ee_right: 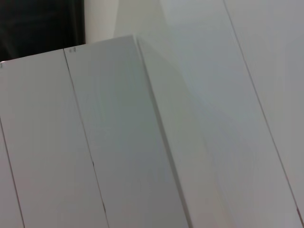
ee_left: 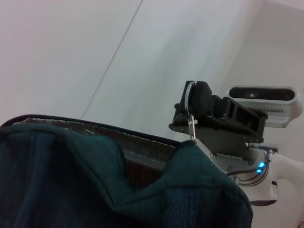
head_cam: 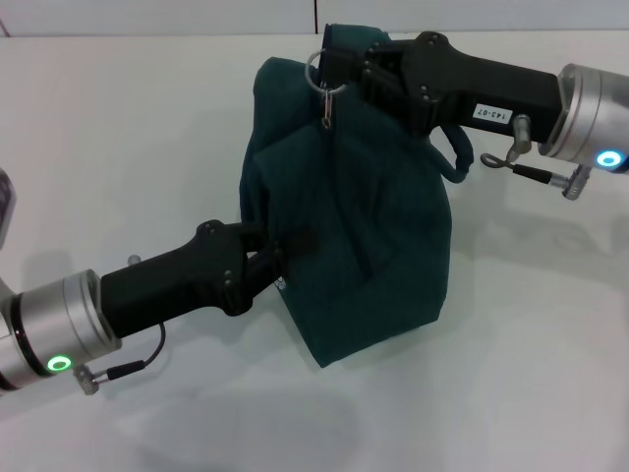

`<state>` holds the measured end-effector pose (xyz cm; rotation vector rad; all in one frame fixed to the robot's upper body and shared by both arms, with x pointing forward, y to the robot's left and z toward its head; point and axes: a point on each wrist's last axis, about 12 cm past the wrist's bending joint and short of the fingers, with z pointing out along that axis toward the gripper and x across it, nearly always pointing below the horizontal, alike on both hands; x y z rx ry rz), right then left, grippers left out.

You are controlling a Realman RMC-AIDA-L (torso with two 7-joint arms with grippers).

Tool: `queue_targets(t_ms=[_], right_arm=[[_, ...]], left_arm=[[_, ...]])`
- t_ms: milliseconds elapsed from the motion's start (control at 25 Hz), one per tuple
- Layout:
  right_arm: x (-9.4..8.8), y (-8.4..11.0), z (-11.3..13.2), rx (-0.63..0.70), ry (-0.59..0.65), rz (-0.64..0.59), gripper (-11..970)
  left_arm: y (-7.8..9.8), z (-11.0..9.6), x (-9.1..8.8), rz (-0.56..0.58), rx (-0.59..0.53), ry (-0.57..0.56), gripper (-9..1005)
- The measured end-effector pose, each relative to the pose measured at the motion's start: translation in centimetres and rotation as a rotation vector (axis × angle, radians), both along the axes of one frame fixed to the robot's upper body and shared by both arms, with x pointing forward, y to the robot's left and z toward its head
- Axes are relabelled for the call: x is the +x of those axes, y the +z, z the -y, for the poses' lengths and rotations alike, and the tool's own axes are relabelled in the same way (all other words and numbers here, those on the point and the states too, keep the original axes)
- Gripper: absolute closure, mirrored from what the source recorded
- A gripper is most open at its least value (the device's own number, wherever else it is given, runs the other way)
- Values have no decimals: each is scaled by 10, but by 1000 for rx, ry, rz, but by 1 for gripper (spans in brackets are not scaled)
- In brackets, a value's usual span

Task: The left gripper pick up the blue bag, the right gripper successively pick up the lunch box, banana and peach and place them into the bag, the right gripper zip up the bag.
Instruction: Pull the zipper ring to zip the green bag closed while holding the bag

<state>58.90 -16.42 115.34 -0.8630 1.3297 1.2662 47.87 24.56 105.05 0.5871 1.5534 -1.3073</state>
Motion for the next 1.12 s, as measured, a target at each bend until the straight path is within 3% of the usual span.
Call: queue_targets(t_ms=[400,880,1120], right_arm=[[3,-6,4,-17,-42,-33,942],[-2,-8,3,-4,-17,-39,941],[-5,-11,6,-2,-14,-44,941]], left_arm=[[1,0,-9,56,-15,-28,907],[-4,-1,-13,26,-35,0,918],[-3,-5,-13,2,-62,39,859]])
